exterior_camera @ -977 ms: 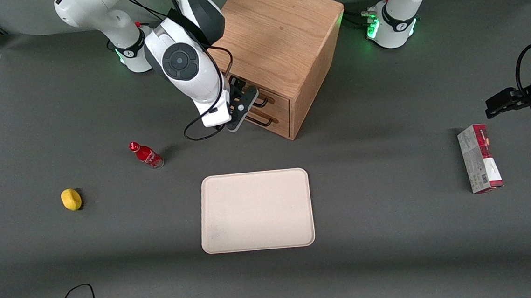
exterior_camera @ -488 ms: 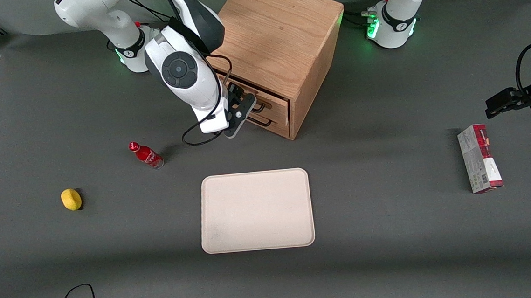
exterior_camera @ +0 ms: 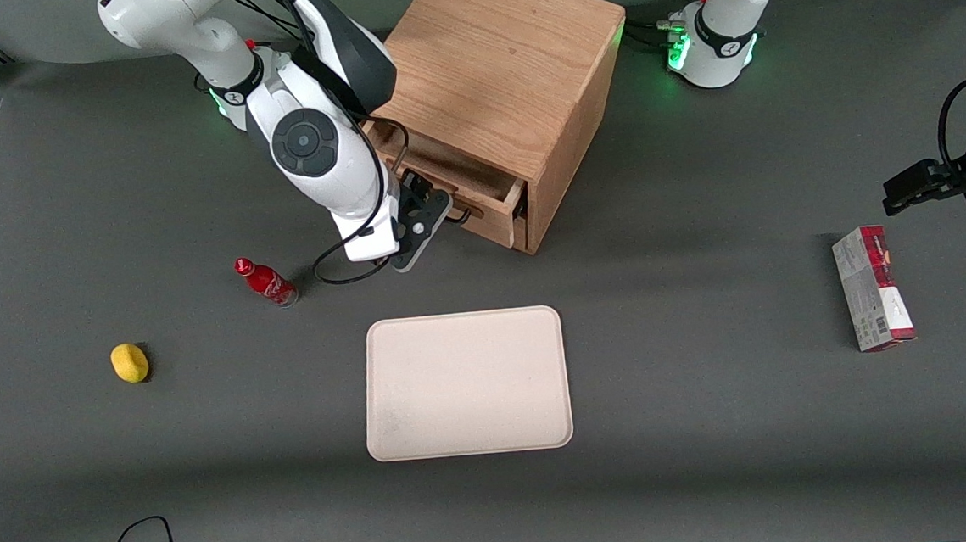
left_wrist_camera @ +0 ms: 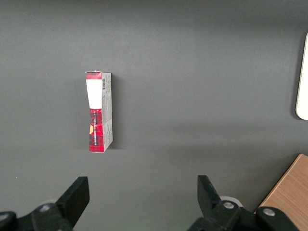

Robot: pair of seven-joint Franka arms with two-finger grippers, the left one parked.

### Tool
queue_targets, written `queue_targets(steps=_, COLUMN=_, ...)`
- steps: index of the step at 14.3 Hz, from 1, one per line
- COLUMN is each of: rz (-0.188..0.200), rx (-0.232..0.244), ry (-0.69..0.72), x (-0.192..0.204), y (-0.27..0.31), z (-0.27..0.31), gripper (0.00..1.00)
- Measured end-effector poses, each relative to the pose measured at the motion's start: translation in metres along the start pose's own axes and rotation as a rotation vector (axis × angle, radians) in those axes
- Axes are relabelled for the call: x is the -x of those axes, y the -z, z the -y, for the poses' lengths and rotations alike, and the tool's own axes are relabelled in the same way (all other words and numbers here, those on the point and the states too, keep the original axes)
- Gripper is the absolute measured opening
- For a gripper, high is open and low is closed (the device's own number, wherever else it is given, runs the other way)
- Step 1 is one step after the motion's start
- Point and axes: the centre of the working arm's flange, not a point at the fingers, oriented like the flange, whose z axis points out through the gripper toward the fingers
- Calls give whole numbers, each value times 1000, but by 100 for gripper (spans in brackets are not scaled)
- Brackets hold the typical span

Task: Open upper drawer
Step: 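Pull the handle outward with the right gripper, sliding the drawer open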

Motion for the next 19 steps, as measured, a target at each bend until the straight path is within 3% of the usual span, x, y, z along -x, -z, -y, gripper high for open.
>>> queue_targets(steps=6, rz=17, rx=44, ry=-11, x=-8, y=5, z=-43, gripper=100)
queue_targets(steps=19, rz=16, rx=48, ry=-42, x=-16, y=13, z=-112, gripper=100)
